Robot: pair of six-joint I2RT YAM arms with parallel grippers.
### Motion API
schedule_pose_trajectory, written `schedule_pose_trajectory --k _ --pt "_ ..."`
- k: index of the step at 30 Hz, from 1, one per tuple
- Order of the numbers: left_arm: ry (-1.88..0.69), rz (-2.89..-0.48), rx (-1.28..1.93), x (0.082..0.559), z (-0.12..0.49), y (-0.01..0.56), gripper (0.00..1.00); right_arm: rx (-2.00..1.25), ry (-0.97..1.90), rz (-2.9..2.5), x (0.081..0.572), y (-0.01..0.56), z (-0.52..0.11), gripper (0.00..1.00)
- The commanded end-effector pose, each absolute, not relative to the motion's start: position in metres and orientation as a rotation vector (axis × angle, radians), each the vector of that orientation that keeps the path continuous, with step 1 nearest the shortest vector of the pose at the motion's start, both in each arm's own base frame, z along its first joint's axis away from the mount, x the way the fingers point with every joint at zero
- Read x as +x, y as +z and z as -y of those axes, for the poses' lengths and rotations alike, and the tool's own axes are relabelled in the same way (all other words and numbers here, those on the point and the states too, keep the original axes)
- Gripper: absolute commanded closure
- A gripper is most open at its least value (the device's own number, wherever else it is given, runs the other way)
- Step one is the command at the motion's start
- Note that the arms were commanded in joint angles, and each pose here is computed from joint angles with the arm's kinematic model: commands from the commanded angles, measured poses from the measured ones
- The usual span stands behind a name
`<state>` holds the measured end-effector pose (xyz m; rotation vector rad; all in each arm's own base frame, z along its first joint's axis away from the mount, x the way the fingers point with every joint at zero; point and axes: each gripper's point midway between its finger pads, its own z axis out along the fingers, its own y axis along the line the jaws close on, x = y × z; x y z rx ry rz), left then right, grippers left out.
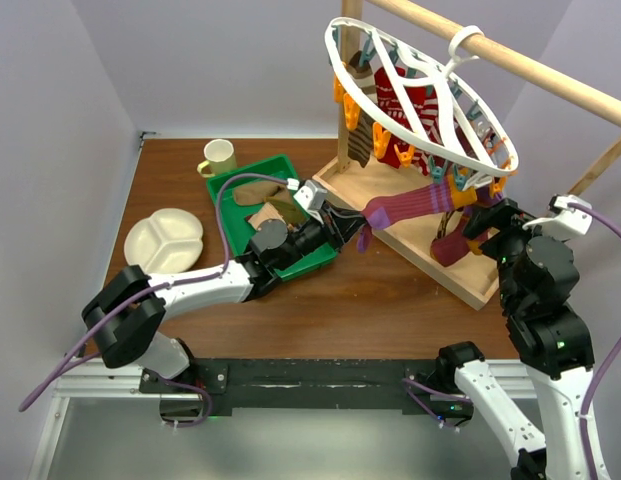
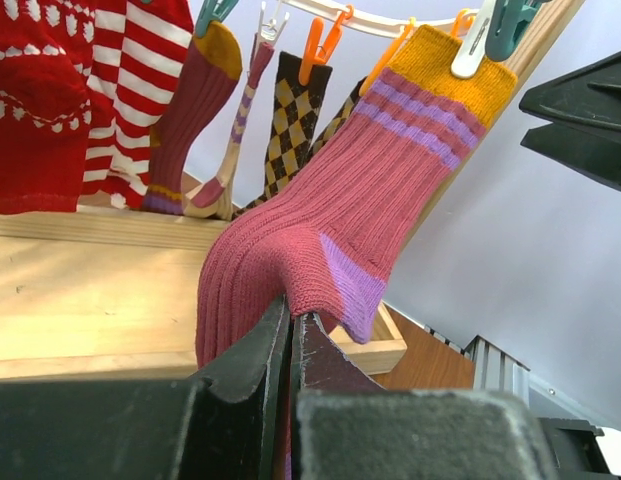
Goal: Remove the socks clipped to the hanger
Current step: Remove the sock from the hanger.
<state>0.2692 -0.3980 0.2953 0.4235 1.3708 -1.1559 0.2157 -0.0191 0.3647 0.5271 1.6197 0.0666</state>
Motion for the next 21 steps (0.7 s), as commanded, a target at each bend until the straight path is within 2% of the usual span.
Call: schedule_pose_trajectory --k 1,9,21 --pt "-1.152 -1.320 0.379 0.270 0.385 0.316 1.00 0.528 0.140 -1.612 0.219 0.371 0.009 0.18" --pt "-1.170 -1.339 0.384 0.266 0.385 0.307 1.00 0.577 0.221 -1.570 0.229 0.388 0.002 0.10" --pt "-1.188 -1.343 0.399 0.263 0.387 0.305 1.00 0.669 0.243 -1.493 0.247 0.407 0.006 0.13"
